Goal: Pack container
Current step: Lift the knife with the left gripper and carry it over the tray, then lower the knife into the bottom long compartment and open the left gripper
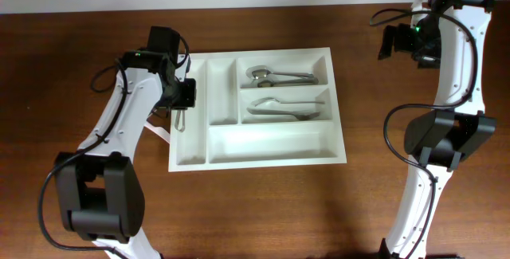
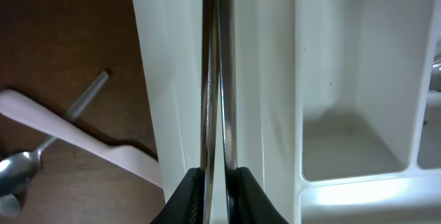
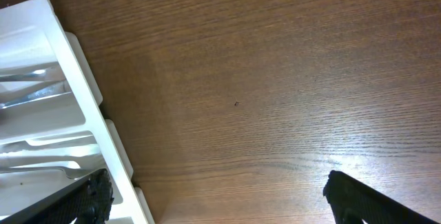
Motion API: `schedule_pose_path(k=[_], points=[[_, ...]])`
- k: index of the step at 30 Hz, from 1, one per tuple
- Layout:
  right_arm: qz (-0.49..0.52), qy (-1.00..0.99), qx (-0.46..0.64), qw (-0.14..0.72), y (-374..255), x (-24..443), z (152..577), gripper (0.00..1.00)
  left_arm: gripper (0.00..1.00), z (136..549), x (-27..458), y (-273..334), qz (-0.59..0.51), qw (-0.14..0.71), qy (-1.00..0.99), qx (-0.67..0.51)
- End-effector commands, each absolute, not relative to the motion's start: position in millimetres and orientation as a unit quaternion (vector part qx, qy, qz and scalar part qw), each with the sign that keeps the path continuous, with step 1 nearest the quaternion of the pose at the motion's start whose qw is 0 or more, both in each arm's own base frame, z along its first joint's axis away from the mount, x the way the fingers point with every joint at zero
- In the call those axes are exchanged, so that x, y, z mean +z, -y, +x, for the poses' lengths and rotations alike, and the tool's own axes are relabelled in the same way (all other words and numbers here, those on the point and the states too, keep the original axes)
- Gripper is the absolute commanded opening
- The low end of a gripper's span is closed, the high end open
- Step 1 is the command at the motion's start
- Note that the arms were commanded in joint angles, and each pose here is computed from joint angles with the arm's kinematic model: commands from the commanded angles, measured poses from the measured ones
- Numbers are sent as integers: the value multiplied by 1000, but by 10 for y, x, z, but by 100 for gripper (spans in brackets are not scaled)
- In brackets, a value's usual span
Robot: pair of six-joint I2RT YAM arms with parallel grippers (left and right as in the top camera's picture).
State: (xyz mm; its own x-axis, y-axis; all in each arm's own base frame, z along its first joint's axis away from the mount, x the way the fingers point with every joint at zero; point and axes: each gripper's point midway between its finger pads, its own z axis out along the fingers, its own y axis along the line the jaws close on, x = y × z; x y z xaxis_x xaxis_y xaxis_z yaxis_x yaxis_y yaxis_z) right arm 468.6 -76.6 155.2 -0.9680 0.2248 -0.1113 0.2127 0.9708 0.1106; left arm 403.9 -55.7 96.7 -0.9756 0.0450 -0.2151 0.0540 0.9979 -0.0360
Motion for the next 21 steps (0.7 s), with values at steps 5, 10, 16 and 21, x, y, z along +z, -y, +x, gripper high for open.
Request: schedule_pose_path(k=[5,10,16,21], points=[[112,-990,44,71,770,1600,4713,99,2,3909,1033,963,144,114,-982,-41],[112,-990,44,71,770,1600,4713,99,2,3782,1035,1396,322,118,-939,-33],[112,-990,44,71,770,1600,4712,99,2,3498,1043,1985,495,119,-859,-60],[112,-990,44,71,770,1600,4713,99,2,3240,1055,2369,595,120,-790,-83]])
